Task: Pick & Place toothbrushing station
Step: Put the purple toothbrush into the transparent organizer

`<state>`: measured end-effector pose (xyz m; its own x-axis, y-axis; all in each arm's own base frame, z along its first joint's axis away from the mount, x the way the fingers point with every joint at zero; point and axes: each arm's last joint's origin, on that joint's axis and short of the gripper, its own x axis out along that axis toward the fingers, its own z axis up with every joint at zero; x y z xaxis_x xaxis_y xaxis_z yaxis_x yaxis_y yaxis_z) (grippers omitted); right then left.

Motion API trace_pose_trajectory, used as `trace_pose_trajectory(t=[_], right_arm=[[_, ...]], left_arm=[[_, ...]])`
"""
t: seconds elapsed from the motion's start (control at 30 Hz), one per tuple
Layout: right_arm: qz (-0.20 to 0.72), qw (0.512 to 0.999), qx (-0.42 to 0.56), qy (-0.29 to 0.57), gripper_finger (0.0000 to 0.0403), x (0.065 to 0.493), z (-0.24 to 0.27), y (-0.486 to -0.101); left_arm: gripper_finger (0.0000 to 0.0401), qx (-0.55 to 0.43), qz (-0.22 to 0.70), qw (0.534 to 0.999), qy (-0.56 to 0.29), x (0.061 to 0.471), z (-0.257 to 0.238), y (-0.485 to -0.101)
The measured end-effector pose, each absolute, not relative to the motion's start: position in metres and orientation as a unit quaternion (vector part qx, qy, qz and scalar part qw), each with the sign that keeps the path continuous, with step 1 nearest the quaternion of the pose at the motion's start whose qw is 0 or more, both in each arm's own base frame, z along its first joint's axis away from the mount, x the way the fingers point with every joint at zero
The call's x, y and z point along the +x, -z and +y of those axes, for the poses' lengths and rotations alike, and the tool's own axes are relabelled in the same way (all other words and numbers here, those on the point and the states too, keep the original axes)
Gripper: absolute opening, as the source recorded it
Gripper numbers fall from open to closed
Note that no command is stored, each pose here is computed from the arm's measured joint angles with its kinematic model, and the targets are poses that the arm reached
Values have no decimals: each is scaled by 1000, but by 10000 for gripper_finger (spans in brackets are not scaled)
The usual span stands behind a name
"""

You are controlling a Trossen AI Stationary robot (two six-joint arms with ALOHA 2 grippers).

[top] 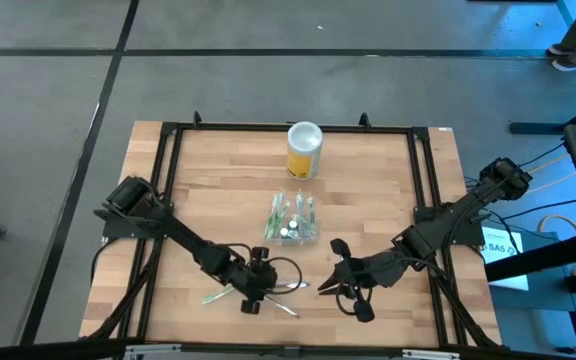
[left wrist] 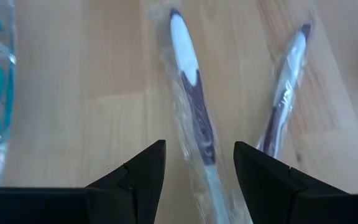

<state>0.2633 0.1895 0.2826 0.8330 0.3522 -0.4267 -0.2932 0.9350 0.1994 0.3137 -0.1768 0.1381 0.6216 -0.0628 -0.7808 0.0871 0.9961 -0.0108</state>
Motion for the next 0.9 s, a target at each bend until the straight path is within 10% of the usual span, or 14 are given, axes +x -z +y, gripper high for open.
trace_pose_trajectory(t=[0.57,0.9], right_arm=[[231,956,53,-172,40,263,190,-283],[231,956,54,-172,50,263,190,-283]], left_arm=[[179,-24,482,876,5,317,-165,-120],[91,-26,495,868,-15,315,-162,-114]])
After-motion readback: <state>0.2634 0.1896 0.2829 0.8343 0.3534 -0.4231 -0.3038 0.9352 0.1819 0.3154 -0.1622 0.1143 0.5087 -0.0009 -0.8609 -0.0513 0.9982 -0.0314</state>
